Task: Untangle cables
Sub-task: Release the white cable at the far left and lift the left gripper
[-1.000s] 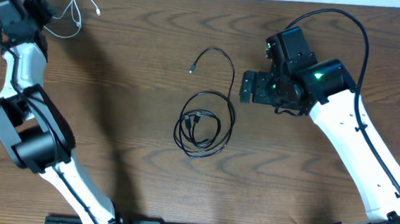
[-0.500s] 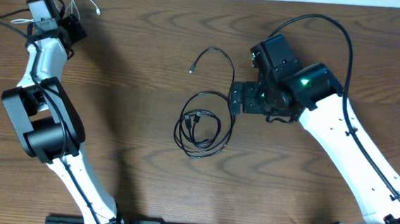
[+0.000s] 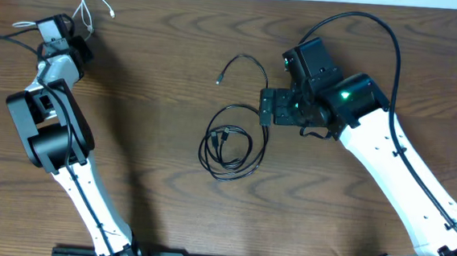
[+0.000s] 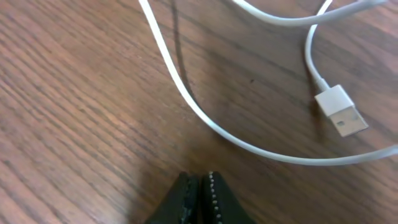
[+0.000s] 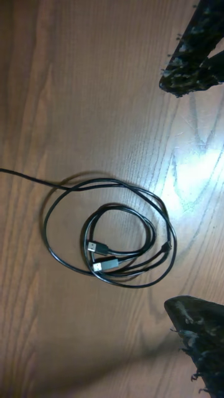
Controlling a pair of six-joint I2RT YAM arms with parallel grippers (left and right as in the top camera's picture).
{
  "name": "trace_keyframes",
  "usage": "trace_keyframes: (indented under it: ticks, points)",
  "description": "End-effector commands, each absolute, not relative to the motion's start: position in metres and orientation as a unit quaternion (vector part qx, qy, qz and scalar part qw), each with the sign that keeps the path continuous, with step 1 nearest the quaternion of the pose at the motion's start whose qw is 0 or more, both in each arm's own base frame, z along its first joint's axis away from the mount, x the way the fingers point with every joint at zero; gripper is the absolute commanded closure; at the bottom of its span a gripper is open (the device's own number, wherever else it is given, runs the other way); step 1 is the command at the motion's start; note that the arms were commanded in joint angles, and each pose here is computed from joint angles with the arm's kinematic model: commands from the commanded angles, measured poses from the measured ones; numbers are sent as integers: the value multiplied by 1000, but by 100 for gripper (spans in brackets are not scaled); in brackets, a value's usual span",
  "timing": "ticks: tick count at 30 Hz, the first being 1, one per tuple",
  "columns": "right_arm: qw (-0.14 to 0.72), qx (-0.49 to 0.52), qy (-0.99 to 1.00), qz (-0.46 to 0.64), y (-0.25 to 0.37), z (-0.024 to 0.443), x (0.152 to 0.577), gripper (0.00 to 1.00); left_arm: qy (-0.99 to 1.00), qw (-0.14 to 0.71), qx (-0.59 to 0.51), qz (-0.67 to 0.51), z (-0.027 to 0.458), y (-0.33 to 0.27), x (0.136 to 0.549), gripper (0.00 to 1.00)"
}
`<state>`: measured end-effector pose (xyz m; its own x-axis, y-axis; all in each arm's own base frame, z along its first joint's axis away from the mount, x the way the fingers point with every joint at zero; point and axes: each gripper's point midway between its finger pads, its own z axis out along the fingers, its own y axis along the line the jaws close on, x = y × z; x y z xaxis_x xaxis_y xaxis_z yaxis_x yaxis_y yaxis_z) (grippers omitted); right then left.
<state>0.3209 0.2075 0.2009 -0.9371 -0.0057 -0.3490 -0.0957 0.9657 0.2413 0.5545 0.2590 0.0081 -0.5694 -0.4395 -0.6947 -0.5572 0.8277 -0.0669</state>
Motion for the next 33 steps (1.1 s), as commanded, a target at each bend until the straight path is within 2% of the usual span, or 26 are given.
trace_keyframes:
  ticks: [1, 12, 16, 20, 22, 23, 24, 25, 26, 28, 31, 32, 33]
  points:
    - [182, -32, 975, 120, 207, 201, 322, 1, 888, 363, -276, 62, -6, 252, 556, 91]
    - [179, -31, 976, 119, 206, 200, 321, 1, 889, 356, -281, 64, -72, 258, 555, 92]
    - [177, -21, 977, 121, 206, 200, 321, 1, 894, 332, -295, 66, -108, 268, 538, 91]
    - [177, -18, 977, 121, 206, 200, 321, 1, 896, 306, -314, 68, -117, 284, 519, 84]
    - [175, -19, 977, 122, 206, 200, 320, 1, 892, 306, -324, 71, -97, 296, 514, 65]
    - [174, -19, 977, 122, 206, 200, 320, 1, 889, 312, -326, 72, -84, 300, 515, 52]
    - [172, -19, 977, 121, 205, 200, 319, 1, 885, 327, -325, 71, -58, 304, 518, 20]
    - [171, -19, 978, 120, 205, 199, 318, 1, 881, 339, -323, 68, -39, 306, 522, 11]
    - [170, -19, 978, 119, 205, 199, 318, 1, 875, 362, -316, 60, -7, 305, 529, 7]
    - [167, -22, 979, 119, 206, 199, 316, 1, 862, 412, -294, 22, 54, 293, 543, 6]
    - [165, -26, 978, 123, 210, 199, 313, 1, 831, 483, -257, -99, 154, 251, 557, 6]
    - [165, -29, 978, 123, 212, 199, 312, 1, 810, 507, -230, -184, 205, 218, 557, 5]
    - [165, -31, 978, 123, 213, 199, 311, 1, 801, 512, -217, -221, 225, 203, 555, 5]
